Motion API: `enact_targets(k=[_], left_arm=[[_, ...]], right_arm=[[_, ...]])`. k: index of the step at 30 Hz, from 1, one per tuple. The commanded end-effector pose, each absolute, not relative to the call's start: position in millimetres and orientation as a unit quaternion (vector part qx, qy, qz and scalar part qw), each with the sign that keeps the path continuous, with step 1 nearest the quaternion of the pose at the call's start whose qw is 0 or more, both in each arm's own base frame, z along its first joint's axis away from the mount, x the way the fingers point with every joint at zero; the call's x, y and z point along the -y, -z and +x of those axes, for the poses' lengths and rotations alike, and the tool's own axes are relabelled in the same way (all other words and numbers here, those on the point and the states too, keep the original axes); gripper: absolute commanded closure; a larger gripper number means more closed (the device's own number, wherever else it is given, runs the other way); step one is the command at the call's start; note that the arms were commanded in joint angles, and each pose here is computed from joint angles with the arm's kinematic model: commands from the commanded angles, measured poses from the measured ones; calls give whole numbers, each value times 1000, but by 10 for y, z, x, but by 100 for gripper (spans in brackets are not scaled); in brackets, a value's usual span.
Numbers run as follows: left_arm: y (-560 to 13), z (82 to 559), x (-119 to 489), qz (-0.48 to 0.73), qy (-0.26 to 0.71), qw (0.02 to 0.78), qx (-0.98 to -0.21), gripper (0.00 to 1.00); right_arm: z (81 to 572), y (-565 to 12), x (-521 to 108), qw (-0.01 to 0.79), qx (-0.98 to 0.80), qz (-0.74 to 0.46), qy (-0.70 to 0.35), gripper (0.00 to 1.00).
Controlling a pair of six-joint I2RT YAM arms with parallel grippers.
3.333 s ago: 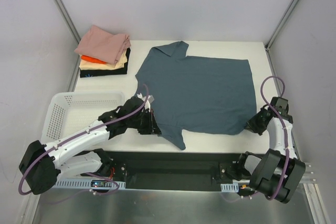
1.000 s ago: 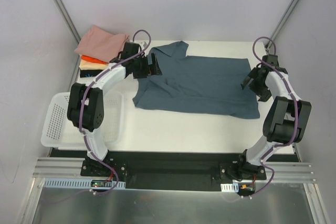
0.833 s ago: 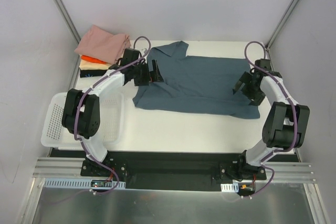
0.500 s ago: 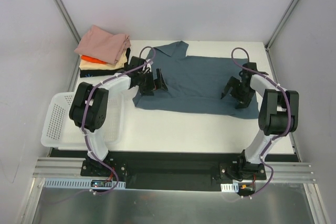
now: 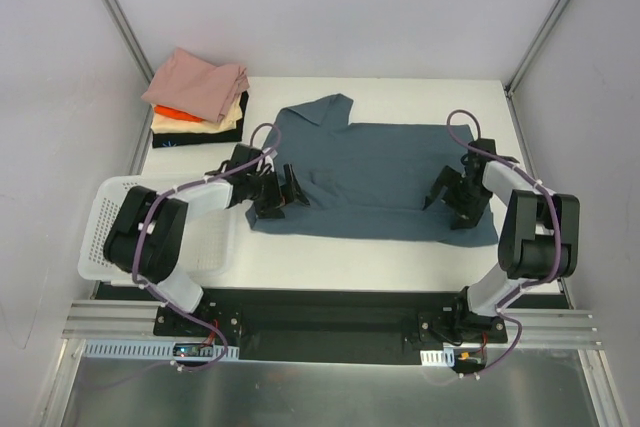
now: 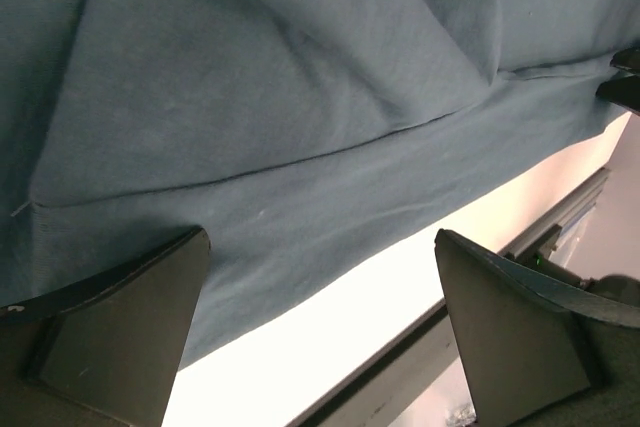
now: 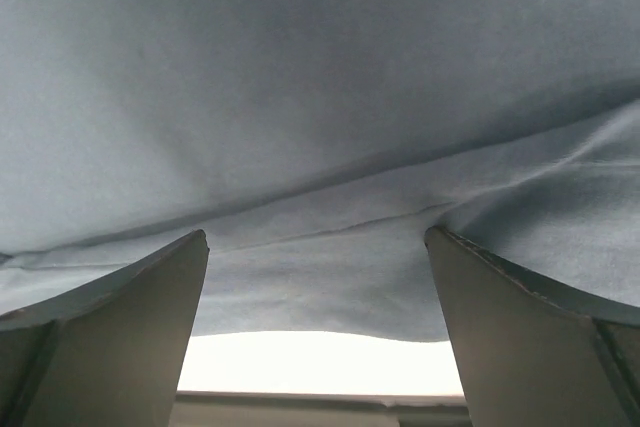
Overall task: Fold and stack the t-shirts
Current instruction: Fold the tshirt
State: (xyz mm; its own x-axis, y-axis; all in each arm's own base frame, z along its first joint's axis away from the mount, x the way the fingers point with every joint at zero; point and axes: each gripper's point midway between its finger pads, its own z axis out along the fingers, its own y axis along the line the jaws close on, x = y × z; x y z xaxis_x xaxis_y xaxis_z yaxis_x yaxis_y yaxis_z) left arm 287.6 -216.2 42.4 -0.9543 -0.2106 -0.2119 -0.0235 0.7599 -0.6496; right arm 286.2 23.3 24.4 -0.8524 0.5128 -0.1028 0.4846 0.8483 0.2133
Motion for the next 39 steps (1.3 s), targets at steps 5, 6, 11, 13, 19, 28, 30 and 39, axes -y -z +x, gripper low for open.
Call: enact_targets(k=[5, 6, 11, 13, 19, 28, 30, 39], left_arm=[[-289, 1900, 1879, -90, 292, 50, -951, 1], [-383, 1921, 1906, -79, 298, 66, -949, 1], [-754, 2108, 2077, -31, 319, 125, -939, 1], [-819, 2167, 2095, -20, 315, 144, -938, 1], [-973, 2418, 2133, 9, 305, 188, -933, 1], [-1026, 2702, 2297, 45, 329, 229, -915, 1], [-1027, 2718, 2298, 61, 329, 239, -912, 1], [-927, 2757, 2242, 49, 335, 240, -910, 1]], right_arm=[[2086, -204, -154, 16, -963, 261, -58, 3], [2117, -237, -133, 26, -964, 260, -56, 4], [2293, -457, 194, 80, -945, 318, -18, 4], [2296, -477, 309, 83, -935, 344, -20, 4], [2421, -523, 499, 98, -924, 370, -13, 3], [2389, -424, 699, 58, -906, 419, -12, 7], [2365, -403, 733, 53, -901, 430, -10, 18], [2382, -300, 888, 26, -892, 451, 30, 61]])
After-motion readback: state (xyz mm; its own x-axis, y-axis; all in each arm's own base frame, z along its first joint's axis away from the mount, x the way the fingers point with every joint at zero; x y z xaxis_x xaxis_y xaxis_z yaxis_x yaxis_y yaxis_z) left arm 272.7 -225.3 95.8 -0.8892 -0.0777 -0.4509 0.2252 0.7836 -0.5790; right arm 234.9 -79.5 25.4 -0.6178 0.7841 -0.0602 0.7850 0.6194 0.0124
